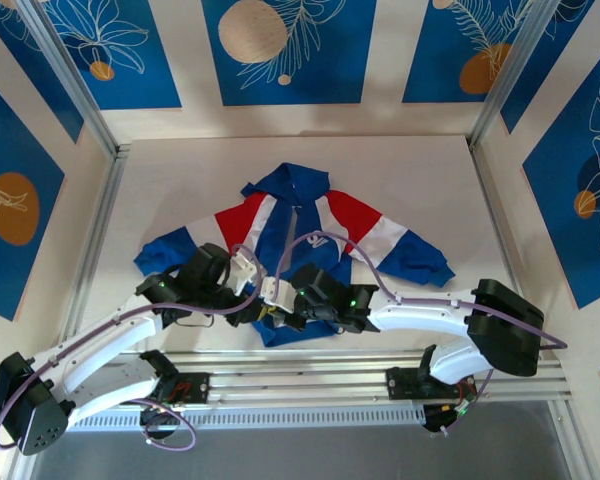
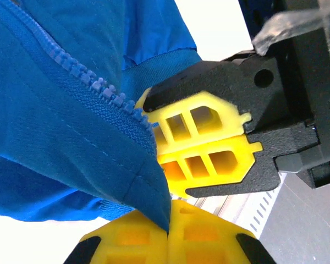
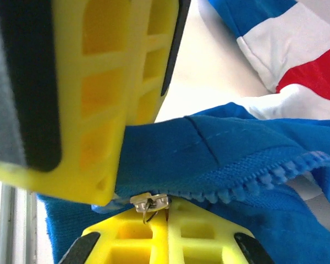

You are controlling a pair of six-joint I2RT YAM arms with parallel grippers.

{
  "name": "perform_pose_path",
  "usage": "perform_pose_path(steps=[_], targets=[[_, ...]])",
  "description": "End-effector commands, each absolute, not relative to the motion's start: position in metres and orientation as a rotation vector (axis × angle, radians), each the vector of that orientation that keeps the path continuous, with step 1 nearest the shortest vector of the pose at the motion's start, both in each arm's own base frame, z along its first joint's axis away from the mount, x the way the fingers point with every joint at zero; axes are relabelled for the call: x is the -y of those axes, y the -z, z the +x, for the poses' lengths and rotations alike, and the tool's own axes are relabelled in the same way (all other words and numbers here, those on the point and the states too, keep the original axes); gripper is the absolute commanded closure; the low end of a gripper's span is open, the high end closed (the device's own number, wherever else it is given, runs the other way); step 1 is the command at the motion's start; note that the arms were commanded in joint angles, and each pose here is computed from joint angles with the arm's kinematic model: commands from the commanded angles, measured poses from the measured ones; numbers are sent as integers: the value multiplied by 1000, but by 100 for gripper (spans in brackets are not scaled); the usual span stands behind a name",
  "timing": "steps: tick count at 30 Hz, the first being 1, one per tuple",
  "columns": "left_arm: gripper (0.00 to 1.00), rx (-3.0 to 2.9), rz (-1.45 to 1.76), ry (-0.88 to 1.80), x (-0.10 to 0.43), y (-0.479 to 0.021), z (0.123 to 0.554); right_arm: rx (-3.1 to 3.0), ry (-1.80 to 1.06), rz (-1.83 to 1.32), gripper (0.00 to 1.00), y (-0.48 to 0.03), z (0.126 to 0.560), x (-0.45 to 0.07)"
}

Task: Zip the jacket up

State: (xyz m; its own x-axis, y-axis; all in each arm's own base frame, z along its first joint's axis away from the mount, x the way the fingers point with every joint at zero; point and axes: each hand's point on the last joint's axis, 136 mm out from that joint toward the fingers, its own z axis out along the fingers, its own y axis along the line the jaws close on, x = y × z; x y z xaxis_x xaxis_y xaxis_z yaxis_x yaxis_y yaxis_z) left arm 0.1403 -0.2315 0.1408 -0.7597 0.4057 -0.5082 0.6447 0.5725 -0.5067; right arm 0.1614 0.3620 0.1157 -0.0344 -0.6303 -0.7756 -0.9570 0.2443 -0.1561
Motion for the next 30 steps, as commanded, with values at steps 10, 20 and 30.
perform_pose_path(steps=[10,20,30], targets=[[100,-2456,841,1027,231,-145,139,-1869,-512,-1210,100,-147,192,-349],[100,-2516,770,1020,226,-134,136,-1903,-418,-1132,100,-149,209,-343],[100,-2550,741,1067,226,-130,128,-1925,-426,-1138,100,-144,207,-343]])
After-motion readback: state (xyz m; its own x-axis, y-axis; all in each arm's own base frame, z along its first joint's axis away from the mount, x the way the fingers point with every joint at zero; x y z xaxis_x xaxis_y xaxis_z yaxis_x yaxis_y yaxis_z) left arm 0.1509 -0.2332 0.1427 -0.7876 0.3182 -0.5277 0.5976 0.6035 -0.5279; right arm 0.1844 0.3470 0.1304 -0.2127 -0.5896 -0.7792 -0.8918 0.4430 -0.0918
